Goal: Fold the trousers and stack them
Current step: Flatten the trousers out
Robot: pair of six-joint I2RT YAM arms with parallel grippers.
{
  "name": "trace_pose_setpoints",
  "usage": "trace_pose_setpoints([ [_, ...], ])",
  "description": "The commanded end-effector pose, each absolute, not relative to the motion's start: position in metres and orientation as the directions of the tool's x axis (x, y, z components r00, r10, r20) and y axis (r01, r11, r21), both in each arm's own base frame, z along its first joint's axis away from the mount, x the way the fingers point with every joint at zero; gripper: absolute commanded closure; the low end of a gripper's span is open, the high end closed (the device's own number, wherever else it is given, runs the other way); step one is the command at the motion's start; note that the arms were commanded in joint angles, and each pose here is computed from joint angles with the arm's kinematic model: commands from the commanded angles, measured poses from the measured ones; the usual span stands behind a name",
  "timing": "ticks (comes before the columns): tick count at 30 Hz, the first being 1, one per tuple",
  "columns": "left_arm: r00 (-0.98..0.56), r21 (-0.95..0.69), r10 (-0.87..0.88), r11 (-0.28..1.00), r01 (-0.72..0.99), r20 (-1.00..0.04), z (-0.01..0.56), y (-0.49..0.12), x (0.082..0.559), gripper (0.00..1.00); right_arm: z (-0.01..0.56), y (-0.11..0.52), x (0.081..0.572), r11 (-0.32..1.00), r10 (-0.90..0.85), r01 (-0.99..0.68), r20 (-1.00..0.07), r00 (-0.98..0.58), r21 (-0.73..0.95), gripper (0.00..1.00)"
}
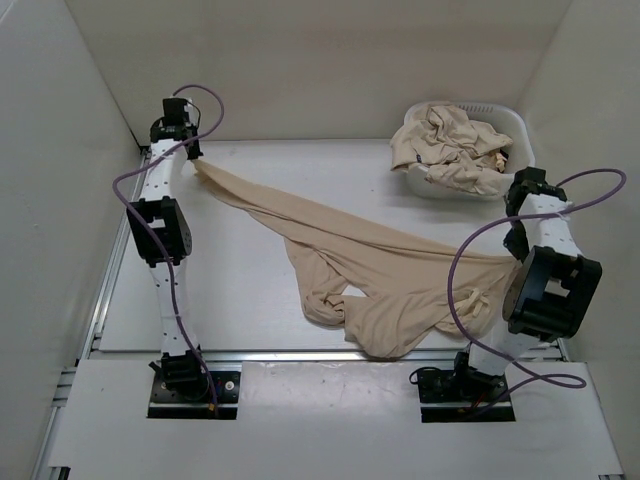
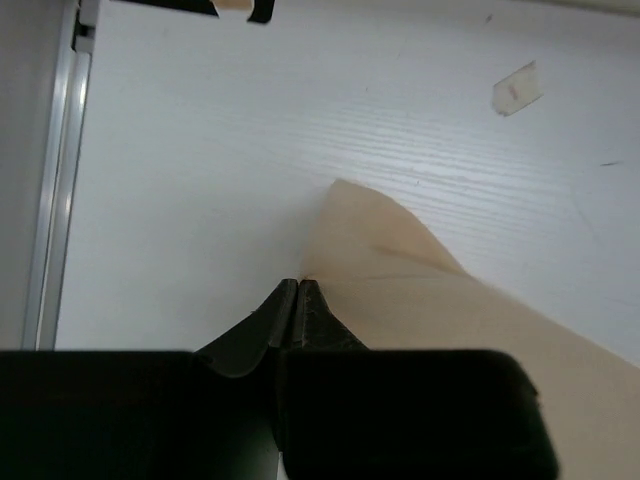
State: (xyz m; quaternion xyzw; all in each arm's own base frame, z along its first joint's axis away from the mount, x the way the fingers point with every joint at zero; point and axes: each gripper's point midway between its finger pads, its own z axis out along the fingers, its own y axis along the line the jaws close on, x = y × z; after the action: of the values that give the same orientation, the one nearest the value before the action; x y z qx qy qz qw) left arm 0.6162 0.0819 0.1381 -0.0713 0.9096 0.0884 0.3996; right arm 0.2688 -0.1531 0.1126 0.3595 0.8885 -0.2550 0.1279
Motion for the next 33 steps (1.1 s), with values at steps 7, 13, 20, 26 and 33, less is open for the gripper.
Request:
trace_pose_setpoints([
  [7, -0.509, 0.104, -0.082, 0.939, -0.327, -0.857, 0.245, 0.132, 0.596, 0.86, 0.163, -0.183, 0.273, 0.519, 0.561, 0.792, -0.571, -0.6, -0.323, 1.0],
  [13, -0.537, 0.096, -0.064, 0.96, -0.264, -0.841, 0.233, 0.102, 0.597, 0.86, 0.149, -0.189, 0.28, 0.51, 0.582, 0.787, -0.535, -0.613, -0.347, 1.0],
  [20, -0.542, 0.123, -0.054, 0.951, -0.285, -0.839, 0.203, 0.102, 0.627, 0.86, 0.15, -0.211, 0.294, 0.459, 0.619, 0.822, -0.543, -0.567, -0.335, 1.0],
  [26, -0.565, 0.149, -0.057, 0.939, -0.311, -0.823, 0.175, 0.11, 0.633, 0.33, 0.155, -0.208, 0.329, 0.558, 0.604, 0.785, -0.519, -0.606, -0.267, 0.4],
  [33, -0.564, 0.148, -0.045, 0.945, -0.292, -0.825, 0.222, 0.093, 0.59, 0.0, 0.188, -0.156, 0.352, 0.717, 0.52, 0.686, -0.56, -0.645, -0.124, 0.17],
])
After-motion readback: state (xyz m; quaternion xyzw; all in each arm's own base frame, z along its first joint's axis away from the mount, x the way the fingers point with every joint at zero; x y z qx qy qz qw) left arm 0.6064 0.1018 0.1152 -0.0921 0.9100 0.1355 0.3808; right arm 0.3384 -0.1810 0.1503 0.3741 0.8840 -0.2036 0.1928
